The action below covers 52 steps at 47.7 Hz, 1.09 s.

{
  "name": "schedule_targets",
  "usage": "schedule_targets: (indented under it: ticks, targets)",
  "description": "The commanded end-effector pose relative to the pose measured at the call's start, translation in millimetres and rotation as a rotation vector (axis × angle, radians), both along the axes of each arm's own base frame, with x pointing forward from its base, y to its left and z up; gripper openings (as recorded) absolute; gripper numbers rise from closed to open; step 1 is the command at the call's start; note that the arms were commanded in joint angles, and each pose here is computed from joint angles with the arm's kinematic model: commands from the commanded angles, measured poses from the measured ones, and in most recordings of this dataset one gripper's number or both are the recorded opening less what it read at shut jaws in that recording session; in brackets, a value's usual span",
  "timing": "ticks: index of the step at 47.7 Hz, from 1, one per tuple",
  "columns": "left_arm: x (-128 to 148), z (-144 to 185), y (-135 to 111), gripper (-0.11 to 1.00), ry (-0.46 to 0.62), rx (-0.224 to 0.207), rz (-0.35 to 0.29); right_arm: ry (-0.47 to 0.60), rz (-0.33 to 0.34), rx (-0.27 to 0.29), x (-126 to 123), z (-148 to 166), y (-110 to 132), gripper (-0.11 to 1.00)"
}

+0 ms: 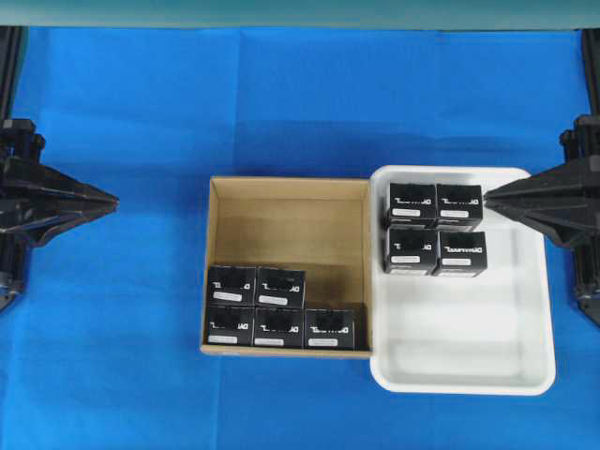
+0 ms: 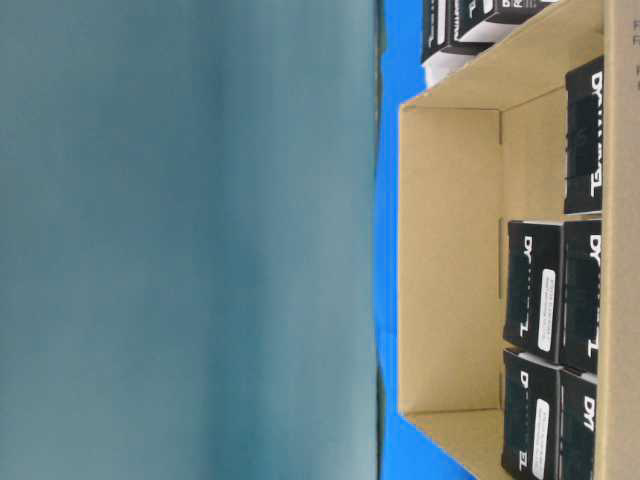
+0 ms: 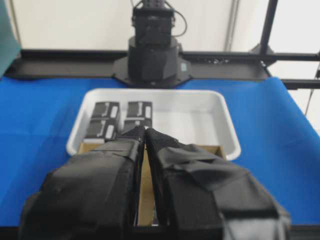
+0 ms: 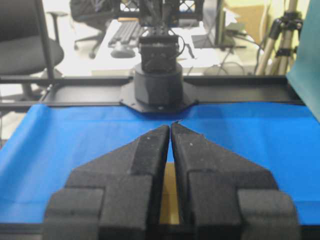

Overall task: Pick the box from inside the cardboard box.
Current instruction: 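Swing the right gripper left over the cardboard box, fingers open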

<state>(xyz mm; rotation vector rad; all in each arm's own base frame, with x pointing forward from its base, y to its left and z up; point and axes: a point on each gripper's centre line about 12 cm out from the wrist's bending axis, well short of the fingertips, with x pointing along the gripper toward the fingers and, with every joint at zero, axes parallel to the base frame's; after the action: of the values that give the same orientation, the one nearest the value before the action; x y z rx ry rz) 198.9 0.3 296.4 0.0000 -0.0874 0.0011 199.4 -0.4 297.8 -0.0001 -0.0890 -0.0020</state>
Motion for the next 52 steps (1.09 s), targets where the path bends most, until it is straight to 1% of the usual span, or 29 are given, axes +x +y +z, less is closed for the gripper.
schedule_targets:
  ticks: [1,3,6,10,16,18,20,23,30,40,52]
  targets:
    - [2,3,0,0.14,0.014,0.023,0.000,0.009,0.005,0.024,2,-2,1,0.14]
    - [3,2,0,0.13,0.034,0.023,0.002,0.025,0.002,0.045,2,-3,0,0.13]
    - [4,3,0,0.04,0.058,0.024,0.001,0.079,-0.004,0.100,2,-10,-1,0.05]
    - [4,7,0,-0.04,0.060,0.024,-0.001,0.171,-0.005,0.173,2,-19,0,0.02]
    - [4,9,0,-0.06,0.063,0.024,-0.001,0.287,-0.010,0.246,6,-21,1,0.02]
    - [4,8,0,-0.06,0.068,0.021,-0.002,0.354,-0.015,0.274,9,-23,1,0.02]
    - [4,8,0,-0.06,0.074,0.018,-0.002,0.409,-0.019,0.288,13,-23,2,0.02]
    - [5,6,0,-0.06,0.087,0.014,-0.002,0.492,-0.025,0.296,19,-25,2,0.02]
    - [6,4,-1,-0.06,0.120,0.009,-0.003,0.657,-0.033,0.292,39,-24,4,0.02]
    - [6,6,0,-0.06,0.129,0.009,-0.003,0.833,-0.028,0.280,70,-28,11,0.02]
    - [8,2,0,-0.06,0.161,-0.002,-0.002,1.053,-0.036,0.260,122,-41,16,0.02]
